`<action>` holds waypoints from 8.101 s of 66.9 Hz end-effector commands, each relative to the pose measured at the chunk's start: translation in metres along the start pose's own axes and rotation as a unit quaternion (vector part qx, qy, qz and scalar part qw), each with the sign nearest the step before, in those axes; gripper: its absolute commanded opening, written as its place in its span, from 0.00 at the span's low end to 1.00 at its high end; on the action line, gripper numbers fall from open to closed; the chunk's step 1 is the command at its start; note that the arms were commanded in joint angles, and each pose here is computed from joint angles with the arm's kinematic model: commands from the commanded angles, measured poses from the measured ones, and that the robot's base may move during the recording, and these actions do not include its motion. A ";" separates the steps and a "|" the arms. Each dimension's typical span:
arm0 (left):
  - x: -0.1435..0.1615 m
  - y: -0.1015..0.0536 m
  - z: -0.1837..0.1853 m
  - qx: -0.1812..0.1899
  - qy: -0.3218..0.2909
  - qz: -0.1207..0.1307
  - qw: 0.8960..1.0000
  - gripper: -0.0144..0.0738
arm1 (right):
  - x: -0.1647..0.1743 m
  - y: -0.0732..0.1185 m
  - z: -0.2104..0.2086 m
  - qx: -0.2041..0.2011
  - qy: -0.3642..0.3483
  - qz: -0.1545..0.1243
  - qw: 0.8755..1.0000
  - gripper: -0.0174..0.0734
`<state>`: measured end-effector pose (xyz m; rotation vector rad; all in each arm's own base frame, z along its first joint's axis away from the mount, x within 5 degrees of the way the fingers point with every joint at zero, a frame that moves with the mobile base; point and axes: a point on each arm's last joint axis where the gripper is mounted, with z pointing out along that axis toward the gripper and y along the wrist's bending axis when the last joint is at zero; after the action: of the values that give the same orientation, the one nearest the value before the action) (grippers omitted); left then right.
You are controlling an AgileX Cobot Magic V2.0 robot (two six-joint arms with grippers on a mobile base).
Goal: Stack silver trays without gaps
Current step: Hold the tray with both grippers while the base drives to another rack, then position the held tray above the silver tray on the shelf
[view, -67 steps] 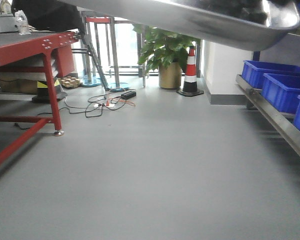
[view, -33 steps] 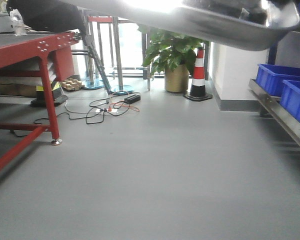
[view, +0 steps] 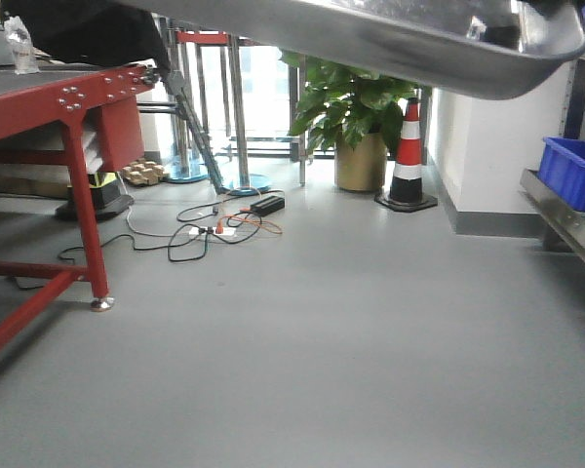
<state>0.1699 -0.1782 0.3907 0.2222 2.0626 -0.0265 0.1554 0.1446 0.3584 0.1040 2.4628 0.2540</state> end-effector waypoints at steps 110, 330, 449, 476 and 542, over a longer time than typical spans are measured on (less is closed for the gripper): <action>-0.009 0.002 -0.003 0.004 -0.037 0.011 0.999 0.15 | -0.014 0.025 -0.008 -0.140 -0.078 -0.015 0.987 0.18; -0.009 0.002 -0.003 0.005 -0.038 0.011 0.999 0.15 | -0.025 0.048 -0.022 -0.282 -0.149 -0.015 0.948 0.18; -0.009 0.002 -0.003 0.005 -0.038 0.011 0.999 0.15 | -0.026 0.051 -0.024 -0.300 -0.158 -0.015 0.940 0.18; -0.009 0.001 -0.003 0.009 -0.040 0.011 0.999 0.15 | -0.026 0.051 -0.024 -0.299 -0.158 -0.015 0.941 0.18; -0.044 0.069 0.152 0.059 0.101 -0.130 0.985 0.15 | -0.141 0.075 0.119 -0.084 -0.128 0.007 0.988 0.19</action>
<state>0.3236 -0.1174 0.3617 0.0282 2.3161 -0.1713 0.3308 0.1986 0.3608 0.1340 2.2935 0.2264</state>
